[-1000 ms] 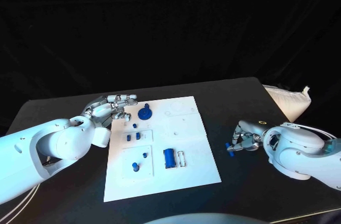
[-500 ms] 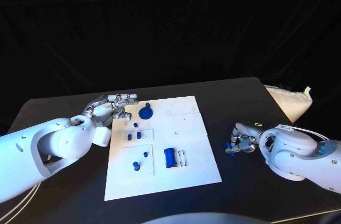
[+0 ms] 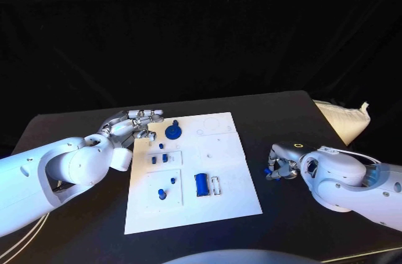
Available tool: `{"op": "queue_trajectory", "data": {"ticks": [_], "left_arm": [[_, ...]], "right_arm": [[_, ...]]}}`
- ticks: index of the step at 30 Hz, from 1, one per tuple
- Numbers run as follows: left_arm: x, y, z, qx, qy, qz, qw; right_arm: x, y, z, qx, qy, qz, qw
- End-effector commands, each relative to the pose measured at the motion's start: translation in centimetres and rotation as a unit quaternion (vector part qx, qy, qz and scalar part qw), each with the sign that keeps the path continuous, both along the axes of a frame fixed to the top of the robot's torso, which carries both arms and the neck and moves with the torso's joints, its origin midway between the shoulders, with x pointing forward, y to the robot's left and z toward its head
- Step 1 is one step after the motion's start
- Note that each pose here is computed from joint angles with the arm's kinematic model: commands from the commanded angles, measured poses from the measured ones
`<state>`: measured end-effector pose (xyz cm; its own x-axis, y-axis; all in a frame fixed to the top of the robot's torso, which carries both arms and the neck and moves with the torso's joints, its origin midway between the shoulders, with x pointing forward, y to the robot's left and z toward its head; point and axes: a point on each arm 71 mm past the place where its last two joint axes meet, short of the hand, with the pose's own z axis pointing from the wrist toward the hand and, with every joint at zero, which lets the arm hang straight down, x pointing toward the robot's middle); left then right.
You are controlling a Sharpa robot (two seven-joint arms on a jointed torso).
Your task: Assemble the parts on the task board
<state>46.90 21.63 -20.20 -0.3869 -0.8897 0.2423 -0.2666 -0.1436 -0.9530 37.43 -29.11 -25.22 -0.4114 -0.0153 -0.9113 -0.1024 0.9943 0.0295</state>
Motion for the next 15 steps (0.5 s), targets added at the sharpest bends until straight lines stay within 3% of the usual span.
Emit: {"op": "queue_trajectory", "data": {"ticks": [1, 8, 15], "left_arm": [[-0.10, -0.2, 0.06, -0.005, 0.000, -0.008, 1.000], [-0.12, -0.2, 0.06, -0.005, 0.000, -0.008, 1.000], [-0.11, -0.1, 0.05, -0.005, 0.000, -0.008, 1.000]], "right_arm": [[-1.0, -0.1, -2.0, -0.074, 0.048, 0.028, 0.996], [-1.2, 0.3, -1.6, -0.049, 0.028, 0.023, 0.998], [-1.3, -0.3, -0.2, 0.024, 0.006, -0.021, 0.999]]}}
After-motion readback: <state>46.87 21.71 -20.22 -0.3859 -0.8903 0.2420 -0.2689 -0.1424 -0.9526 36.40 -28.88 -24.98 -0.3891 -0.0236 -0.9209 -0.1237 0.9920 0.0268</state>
